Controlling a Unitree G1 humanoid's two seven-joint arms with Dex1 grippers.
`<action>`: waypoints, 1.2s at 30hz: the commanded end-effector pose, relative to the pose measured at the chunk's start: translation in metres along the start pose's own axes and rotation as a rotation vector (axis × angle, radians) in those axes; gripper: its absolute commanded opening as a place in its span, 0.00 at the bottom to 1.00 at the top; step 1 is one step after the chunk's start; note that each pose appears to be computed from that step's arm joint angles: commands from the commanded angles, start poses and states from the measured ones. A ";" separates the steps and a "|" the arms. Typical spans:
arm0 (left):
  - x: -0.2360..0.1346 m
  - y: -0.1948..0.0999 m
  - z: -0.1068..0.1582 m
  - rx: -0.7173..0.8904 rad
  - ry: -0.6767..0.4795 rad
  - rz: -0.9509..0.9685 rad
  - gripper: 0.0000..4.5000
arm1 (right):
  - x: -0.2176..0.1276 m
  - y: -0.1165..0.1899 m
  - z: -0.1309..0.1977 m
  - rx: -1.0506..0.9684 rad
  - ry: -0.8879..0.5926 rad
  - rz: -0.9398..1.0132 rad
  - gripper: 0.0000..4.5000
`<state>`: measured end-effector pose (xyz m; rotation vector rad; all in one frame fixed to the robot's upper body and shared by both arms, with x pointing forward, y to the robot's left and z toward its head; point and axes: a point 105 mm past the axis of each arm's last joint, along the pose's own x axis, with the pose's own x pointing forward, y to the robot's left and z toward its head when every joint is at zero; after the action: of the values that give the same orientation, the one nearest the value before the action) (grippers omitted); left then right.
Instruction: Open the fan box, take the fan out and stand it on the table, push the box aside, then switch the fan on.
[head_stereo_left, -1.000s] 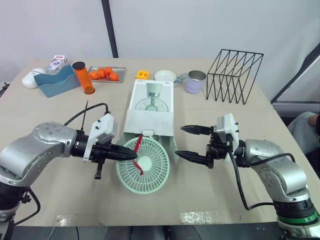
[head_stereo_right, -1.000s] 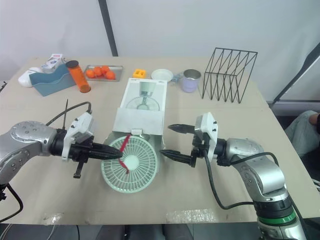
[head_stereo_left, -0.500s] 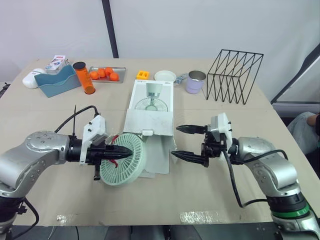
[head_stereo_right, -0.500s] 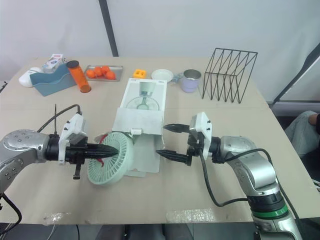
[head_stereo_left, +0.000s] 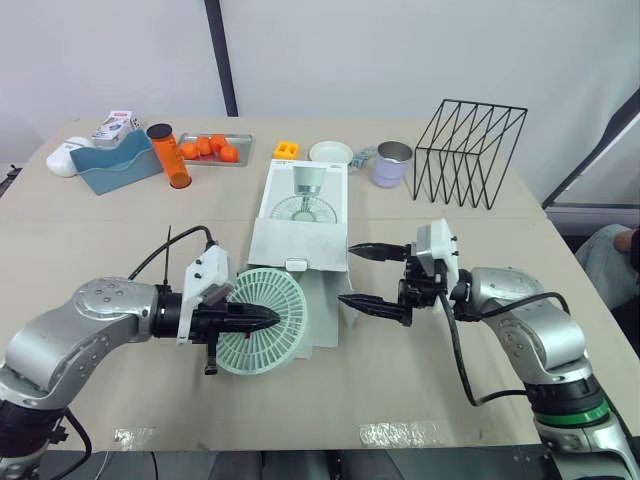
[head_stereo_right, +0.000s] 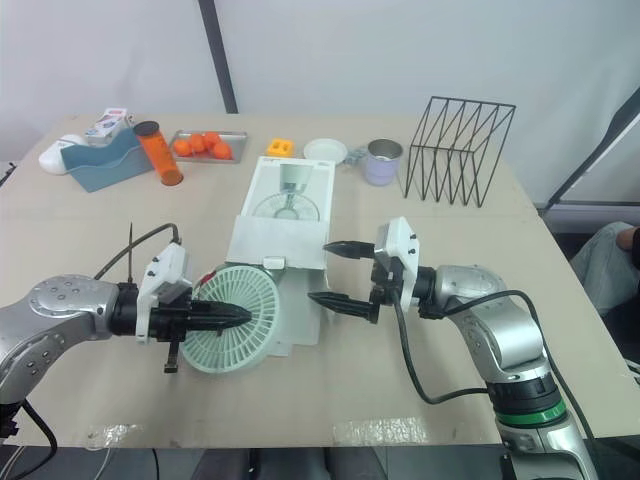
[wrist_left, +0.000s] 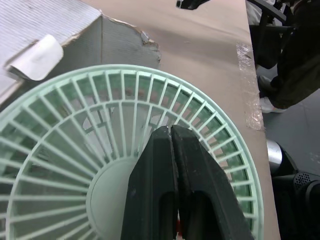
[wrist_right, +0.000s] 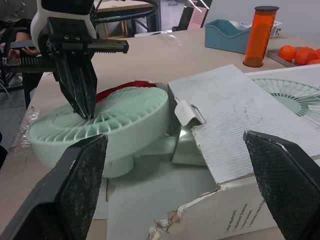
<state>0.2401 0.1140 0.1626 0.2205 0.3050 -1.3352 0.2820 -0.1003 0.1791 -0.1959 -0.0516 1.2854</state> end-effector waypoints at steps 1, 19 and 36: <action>0.008 0.003 0.004 0.033 -0.013 0.000 0.02 | 0.002 0.002 0.010 -0.035 -0.024 -0.003 1.00; -0.008 0.018 0.021 0.136 -0.091 0.082 0.02 | -0.007 -0.002 0.010 -0.070 -0.027 -0.014 1.00; -0.077 0.048 0.022 1.059 -0.013 0.274 0.85 | -0.018 0.009 0.008 -0.093 0.025 0.080 1.00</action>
<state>0.2798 0.1817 0.2005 0.8797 -0.3128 -1.0977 0.2727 -0.1136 0.1754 -0.2596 -0.0349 1.3502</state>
